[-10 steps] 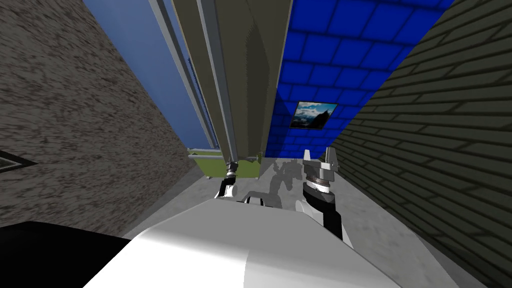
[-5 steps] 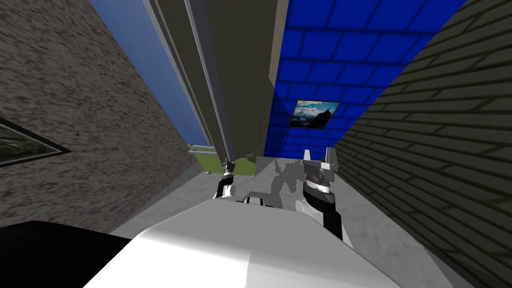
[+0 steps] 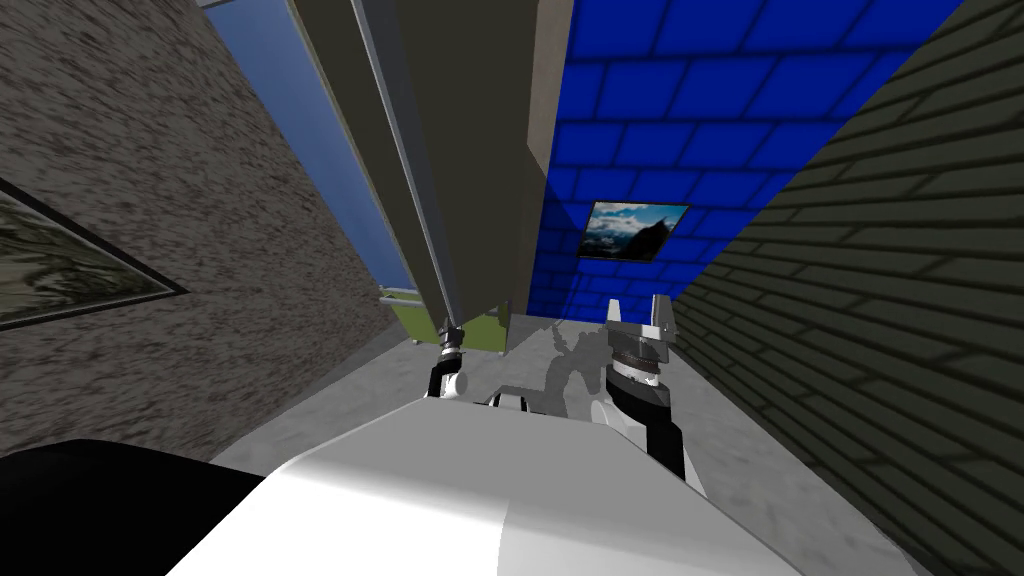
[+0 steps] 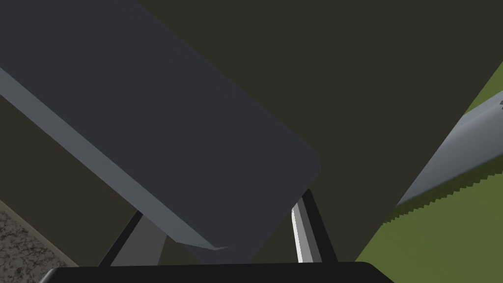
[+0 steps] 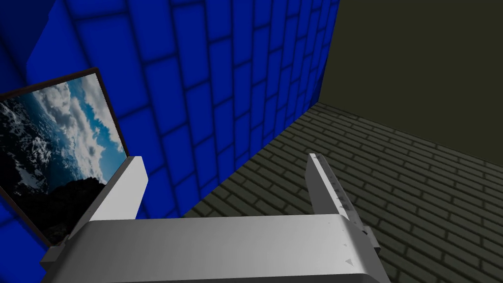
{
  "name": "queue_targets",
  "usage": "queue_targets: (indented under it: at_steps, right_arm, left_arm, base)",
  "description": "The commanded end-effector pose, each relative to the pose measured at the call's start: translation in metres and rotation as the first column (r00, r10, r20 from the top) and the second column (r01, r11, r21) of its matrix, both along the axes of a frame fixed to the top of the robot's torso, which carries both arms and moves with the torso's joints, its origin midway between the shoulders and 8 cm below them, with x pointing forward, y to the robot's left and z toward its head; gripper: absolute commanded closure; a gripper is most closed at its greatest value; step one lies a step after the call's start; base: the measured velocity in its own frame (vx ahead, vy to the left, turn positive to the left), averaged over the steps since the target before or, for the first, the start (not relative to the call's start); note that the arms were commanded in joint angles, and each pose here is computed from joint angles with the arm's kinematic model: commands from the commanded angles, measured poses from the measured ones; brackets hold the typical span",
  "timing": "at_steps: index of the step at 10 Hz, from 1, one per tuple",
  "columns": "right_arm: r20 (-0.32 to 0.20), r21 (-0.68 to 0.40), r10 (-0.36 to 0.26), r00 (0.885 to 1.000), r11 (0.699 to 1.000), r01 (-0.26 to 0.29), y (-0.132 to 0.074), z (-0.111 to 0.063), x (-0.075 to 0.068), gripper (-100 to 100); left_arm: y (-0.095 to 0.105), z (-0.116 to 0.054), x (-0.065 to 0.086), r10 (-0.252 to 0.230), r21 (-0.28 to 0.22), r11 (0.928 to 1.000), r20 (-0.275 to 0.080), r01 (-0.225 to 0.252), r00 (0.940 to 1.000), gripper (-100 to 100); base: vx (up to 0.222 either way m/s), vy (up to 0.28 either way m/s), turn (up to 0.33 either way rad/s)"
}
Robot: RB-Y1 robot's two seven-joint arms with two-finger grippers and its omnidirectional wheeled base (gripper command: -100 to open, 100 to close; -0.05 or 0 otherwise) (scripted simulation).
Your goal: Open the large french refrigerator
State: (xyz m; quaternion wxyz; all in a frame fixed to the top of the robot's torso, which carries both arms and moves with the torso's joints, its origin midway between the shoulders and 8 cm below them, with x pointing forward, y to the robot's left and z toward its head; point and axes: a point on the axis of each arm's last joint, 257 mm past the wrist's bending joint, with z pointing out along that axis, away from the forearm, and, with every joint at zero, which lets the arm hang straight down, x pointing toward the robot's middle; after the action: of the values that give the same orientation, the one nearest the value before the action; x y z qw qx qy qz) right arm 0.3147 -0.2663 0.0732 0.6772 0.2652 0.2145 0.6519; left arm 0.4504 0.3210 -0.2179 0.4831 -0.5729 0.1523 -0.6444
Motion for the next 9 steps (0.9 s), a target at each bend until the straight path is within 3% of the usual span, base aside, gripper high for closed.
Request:
queue_targets:
  at_steps: [1, 2, 5, 6, 9]
  right_arm:
    - [0.0, 0.0, 0.0, 1.0, 1.0, 0.0, 0.0, 0.0, 0.0, 0]
    - [0.0, 0.0, 0.0, 1.0, 1.0, 0.0, 0.0, 0.0, 0.0, 0]
    - [0.0, 0.0, 0.0, 1.0, 1.0, 0.0, 0.0, 0.0, 0.0, 0]
    - [0.0, 0.0, 0.0, 1.0, 1.0, 0.0, 0.0, 0.0, 0.0, 0]
    - [0.0, -0.001, 0.0, 1.0, 1.0, 0.0, 0.0, 0.0, 0.0, 0]
  left_arm:
    - [0.023, 0.014, -0.009, 0.06, 0.003, 0.9982, 0.028, -0.06, 0.9978, 100]
    - [0.023, 0.014, -0.009, 0.06, 0.003, 0.9982, 0.028, -0.06, 0.9978, 100]
    - [0.051, 0.018, -0.024, 0.134, 0.004, 0.991, 0.039, -0.134, 0.9902, 100]
    - [0.046, 0.015, -0.02, 0.112, -0.005, 0.9937, 0.007, -0.112, 0.9937, -100]
    - [0.049, 0.029, -0.015, 0.101, -0.011, 0.9949, 0.005, -0.101, 0.9949, -100]
  base:
    - [0.022, -0.32, 0.179]
    - [-0.008, -0.255, 0.08]
    - [0.022, -0.271, 0.121]
    - [0.008, -0.15, 0.116]
    - [-0.01, 0.011, 0.025]
